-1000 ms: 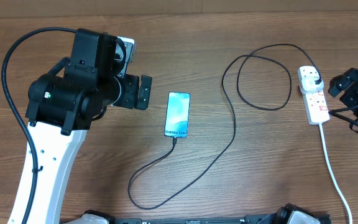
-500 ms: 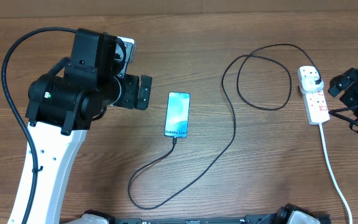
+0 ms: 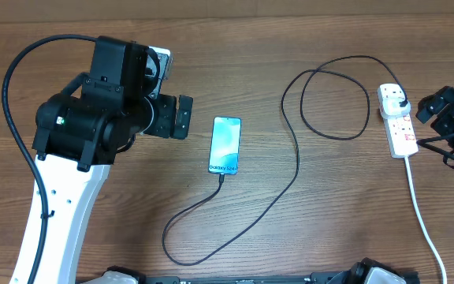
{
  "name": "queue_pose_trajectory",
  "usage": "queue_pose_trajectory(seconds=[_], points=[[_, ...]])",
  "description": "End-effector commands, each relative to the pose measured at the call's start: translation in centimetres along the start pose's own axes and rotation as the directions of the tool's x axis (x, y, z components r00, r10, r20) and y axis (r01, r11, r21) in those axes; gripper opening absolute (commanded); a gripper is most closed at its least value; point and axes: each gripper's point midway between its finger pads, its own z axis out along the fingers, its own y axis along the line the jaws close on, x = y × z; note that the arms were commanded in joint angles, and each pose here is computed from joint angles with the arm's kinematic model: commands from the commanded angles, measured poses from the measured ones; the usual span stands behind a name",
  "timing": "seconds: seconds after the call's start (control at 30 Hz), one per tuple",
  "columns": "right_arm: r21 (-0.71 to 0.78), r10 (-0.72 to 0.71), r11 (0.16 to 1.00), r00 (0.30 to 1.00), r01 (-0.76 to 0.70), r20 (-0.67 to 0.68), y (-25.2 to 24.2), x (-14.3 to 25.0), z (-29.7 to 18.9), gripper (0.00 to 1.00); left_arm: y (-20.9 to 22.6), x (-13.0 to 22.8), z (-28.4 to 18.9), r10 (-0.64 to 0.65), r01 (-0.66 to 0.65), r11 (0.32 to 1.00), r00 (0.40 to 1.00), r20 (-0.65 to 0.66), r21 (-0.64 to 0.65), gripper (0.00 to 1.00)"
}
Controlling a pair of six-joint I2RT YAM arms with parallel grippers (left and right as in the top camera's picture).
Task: Plug charger to phone and switch on socket
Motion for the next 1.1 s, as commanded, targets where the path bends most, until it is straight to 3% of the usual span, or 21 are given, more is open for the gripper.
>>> queue_pose_trajectory(seconds=[0.0,0.5,0.67,0.9,1.07], points=[[0.011,0.005,1.000,1.000,-0.005,0.017,-0.2,-0.5,-0.2,1.00,-0.1,-0.3,-0.1,0.032,-0.032,0.999,0.999,0.006,-0.003,1.00],[0.011,0.005,1.000,1.000,-0.005,0.017,-0.2,-0.5,-0.2,1.00,-0.1,0.3,-2.2,0.033,-0.033,0.999,0.998,0.052,0.000,0.99],[0.011,0.005,1.000,1.000,-0.005,0.017,-0.2,-0.5,-0.2,1.00,0.5,1.2,-0.9,0.033,-0.031,0.999,0.996,0.082,-0.028,1.00],[0.011,0.005,1.000,1.000,-0.005,0.017,-0.2,-0.5,-0.2,1.00,1.0,0.2,1.2,0.084,-0.071,0.996,0.951,0.298,-0.056,1.00],[0.011,0.005,1.000,1.000,-0.005,0.017,-0.2,-0.5,-0.2,1.00,0.9,-0.7,0.8,0.156,-0.130,0.988,0.854,0.497,-0.087,0.99]])
